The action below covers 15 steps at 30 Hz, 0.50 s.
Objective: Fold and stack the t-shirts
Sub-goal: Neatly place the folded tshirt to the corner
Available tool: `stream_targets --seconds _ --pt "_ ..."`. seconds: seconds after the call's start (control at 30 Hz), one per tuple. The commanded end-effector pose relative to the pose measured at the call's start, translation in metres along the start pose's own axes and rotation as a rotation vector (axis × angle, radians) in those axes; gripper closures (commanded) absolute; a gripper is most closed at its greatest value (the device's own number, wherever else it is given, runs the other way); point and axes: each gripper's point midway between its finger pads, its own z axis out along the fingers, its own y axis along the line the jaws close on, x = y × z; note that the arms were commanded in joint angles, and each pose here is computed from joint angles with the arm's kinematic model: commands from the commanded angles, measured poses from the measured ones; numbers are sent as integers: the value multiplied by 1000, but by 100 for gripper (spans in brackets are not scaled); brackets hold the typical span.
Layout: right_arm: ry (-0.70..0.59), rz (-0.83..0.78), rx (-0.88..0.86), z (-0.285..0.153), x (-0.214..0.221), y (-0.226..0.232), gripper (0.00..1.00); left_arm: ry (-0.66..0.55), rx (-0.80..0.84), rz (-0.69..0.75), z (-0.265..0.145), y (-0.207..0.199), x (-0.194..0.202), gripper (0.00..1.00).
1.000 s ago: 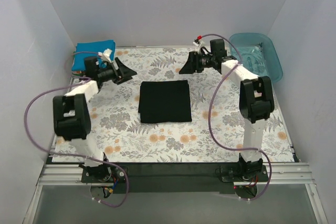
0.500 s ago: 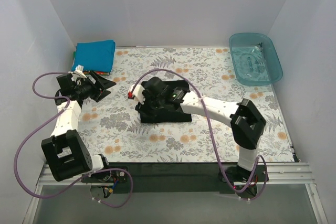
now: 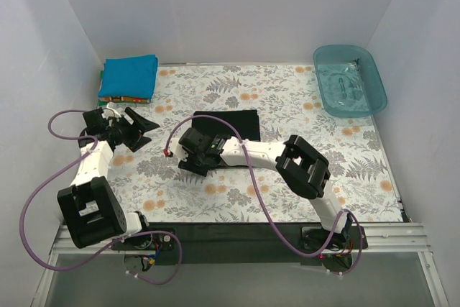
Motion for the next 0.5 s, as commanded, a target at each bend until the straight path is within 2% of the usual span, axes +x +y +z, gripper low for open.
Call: stream_targets --seconds 0.0,0.13,0.17,0.27,0.37,0.47 --pt "-18 -15 50 4 -13 -11 49 -7 -17 17 -1 5 1 30" --pt "27 -17 42 15 5 -8 60 -12 -21 19 0 9 3 30" --pt "34 -15 39 17 8 -7 74 -10 -22 8 1 12 7 29" --pt "31 -9 40 13 8 -9 96 5 -15 -25 4 17 15 30" --pt "-27 9 49 -5 -9 -22 99 19 -20 -87 12 28 28 27" --pt "-95 46 27 -20 -28 -33 99 32 -19 -134 26 34 39 11"
